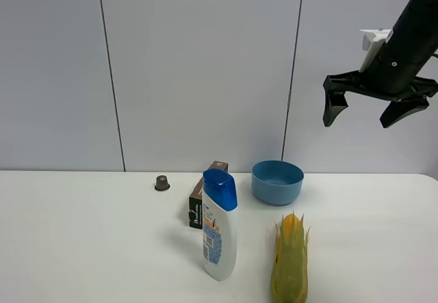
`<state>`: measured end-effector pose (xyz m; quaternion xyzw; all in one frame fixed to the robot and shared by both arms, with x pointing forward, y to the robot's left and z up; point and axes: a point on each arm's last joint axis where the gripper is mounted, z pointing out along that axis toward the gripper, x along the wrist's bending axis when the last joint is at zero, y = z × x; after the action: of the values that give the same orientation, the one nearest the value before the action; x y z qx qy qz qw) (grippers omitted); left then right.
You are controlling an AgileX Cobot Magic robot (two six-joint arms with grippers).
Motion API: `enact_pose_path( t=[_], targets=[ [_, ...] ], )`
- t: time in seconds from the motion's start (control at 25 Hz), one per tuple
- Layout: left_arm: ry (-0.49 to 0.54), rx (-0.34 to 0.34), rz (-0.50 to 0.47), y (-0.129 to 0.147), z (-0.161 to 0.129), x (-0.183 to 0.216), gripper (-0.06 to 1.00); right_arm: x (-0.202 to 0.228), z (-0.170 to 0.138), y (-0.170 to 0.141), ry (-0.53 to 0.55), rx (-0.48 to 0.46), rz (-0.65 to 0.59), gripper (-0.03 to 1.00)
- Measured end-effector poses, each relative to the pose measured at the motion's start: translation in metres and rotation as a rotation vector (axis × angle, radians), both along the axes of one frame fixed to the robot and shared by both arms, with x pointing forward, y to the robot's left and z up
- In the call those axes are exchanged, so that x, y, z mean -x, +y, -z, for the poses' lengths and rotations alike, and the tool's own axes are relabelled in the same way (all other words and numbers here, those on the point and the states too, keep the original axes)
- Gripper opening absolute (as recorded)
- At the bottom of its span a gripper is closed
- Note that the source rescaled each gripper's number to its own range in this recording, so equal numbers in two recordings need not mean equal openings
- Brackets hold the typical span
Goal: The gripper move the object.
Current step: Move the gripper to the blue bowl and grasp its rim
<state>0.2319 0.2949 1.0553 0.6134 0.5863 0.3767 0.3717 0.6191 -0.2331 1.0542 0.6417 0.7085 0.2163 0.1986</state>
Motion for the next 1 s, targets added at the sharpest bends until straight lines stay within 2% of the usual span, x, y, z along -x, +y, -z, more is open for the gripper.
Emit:
enact_pose_path(
  t=[0.6,1.0],
  targets=[
    [0.0,0.0,0.0,0.0,0.0,0.0,1.0,-0.043,0.089,0.031,-0.008,-0.072,0.026,0.98],
    [0.0,0.0,0.0,0.0,0.0,0.0,1.0,-0.053,0.123,0.04,-0.009,-0.104,0.044,0.95]
  ],
)
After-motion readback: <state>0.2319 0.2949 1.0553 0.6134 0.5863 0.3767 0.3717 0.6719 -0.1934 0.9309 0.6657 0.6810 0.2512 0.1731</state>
